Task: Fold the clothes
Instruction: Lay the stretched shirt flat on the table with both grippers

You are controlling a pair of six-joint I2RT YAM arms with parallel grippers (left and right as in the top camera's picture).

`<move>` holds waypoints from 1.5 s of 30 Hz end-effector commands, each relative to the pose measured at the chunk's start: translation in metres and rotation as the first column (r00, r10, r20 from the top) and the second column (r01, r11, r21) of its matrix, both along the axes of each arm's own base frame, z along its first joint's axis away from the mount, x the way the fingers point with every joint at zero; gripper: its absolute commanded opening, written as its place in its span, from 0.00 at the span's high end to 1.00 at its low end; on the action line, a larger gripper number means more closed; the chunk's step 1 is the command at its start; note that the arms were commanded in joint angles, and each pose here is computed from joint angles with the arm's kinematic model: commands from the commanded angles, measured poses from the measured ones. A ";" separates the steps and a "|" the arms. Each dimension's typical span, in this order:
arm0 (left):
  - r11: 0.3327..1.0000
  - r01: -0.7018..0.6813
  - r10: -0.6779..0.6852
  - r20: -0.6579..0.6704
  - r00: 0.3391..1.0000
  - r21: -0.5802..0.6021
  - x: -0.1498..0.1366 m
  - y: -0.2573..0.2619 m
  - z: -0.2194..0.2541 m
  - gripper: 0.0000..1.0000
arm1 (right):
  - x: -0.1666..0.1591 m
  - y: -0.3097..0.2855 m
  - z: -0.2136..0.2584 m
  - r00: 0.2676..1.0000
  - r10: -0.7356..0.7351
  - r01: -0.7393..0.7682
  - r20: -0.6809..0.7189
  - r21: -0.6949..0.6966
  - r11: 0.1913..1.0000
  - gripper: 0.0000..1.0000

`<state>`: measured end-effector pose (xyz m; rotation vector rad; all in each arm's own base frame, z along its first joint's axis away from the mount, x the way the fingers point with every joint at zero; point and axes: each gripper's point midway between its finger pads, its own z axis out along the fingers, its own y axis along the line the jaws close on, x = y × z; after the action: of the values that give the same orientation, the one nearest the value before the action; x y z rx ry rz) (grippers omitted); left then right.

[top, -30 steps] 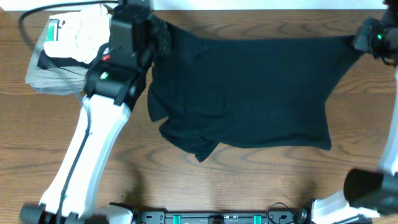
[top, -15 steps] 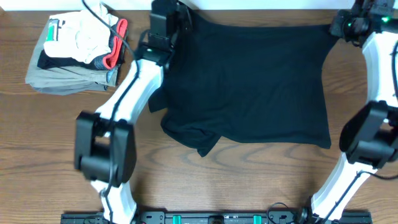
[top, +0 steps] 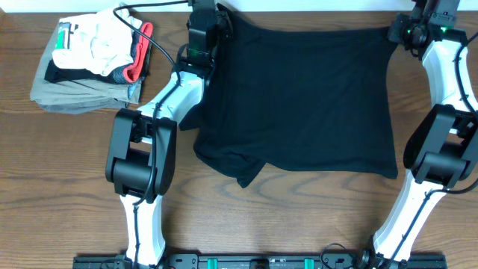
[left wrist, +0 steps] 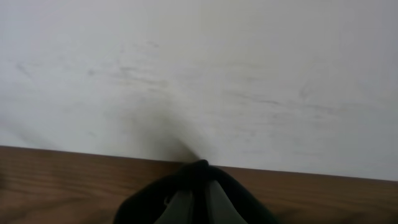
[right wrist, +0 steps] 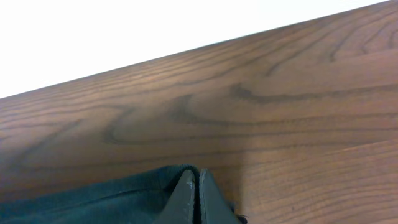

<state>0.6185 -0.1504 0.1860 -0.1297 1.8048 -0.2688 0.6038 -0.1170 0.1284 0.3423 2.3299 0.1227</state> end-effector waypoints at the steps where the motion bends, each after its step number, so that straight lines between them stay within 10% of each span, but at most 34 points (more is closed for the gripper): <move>1: 0.999 -0.035 0.035 0.005 0.999 0.017 0.005 0.014 0.003 0.94 | 0.003 0.005 -0.006 1.000 0.024 -0.024 -0.004 0.000 1.000 0.99; 25: 0.984 0.121 0.001 -0.685 0.728 0.131 -0.140 0.032 -0.066 0.94 | -0.085 0.007 -0.042 0.930 0.042 0.002 -0.365 0.118 0.993 0.99; 45: 0.977 0.173 0.015 -0.847 0.532 0.126 -0.196 0.039 -0.105 0.94 | -0.120 0.012 -0.053 0.865 0.045 0.029 -0.501 0.140 0.990 0.99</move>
<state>0.4284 -0.1113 0.0883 -0.0482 2.7974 -0.0784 0.4846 -0.0999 0.0594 0.4995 2.8715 0.2545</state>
